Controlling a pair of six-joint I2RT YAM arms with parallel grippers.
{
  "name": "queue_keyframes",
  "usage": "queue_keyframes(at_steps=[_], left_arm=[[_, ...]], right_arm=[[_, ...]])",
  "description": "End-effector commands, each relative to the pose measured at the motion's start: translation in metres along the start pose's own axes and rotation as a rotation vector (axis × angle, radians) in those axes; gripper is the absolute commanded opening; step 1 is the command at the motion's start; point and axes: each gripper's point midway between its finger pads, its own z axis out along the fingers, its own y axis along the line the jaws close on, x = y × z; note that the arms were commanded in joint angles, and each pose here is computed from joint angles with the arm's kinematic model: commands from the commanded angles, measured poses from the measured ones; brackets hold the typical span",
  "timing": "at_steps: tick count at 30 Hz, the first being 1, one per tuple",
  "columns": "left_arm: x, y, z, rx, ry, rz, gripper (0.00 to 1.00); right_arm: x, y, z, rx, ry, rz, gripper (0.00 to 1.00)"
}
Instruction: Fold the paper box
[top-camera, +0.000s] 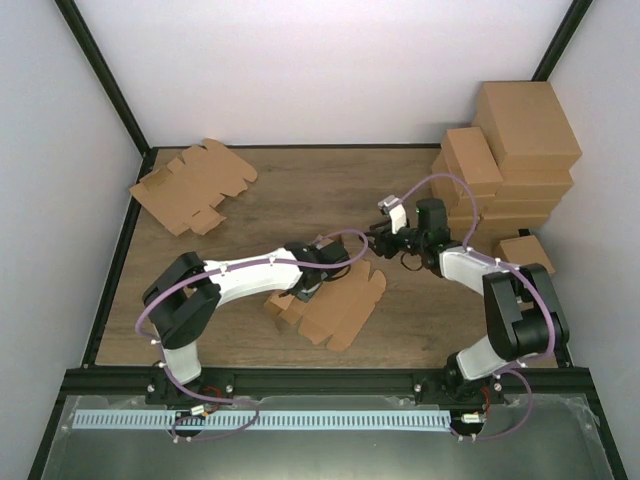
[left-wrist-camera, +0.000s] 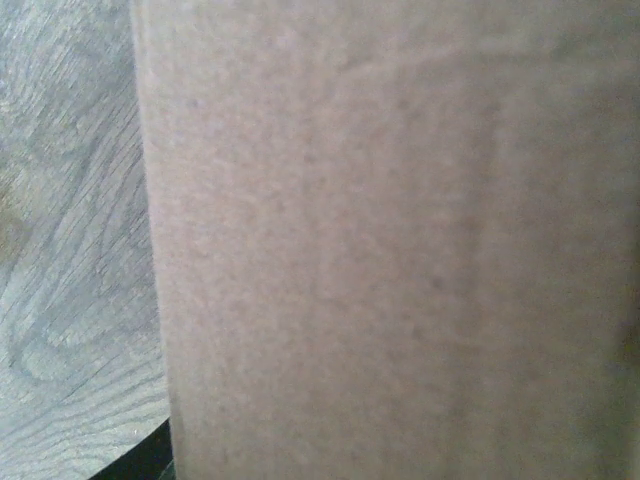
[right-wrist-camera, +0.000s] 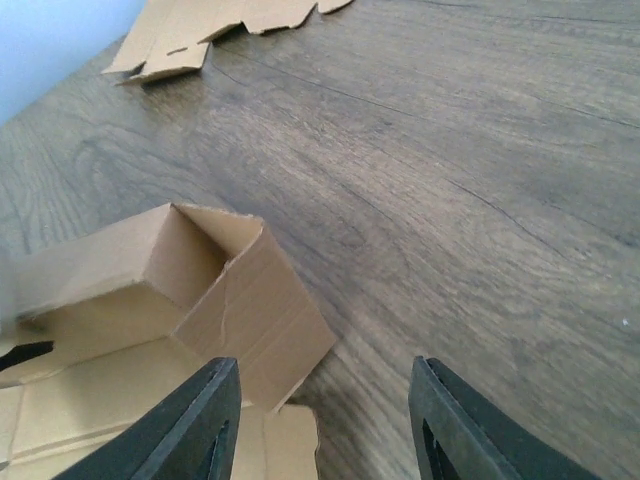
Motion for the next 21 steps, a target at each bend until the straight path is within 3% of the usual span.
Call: queue_keyframes(at_steps=[1,15,21], left_arm=[[-0.005,-0.002,-0.005,0.042,-0.03,-0.004,0.42],[-0.012,-0.004,-0.011,0.052,-0.045,0.013,0.44],[-0.011,0.0,-0.011,-0.038,-0.043,0.062,0.4]], right_arm=[[-0.012,-0.004,0.023,0.052,0.058,-0.08,0.48],[0.002,0.023,0.045,-0.013,0.089,-0.076,0.46],[0.008,0.034,0.036,-0.035,0.071,-0.041,0.45]])
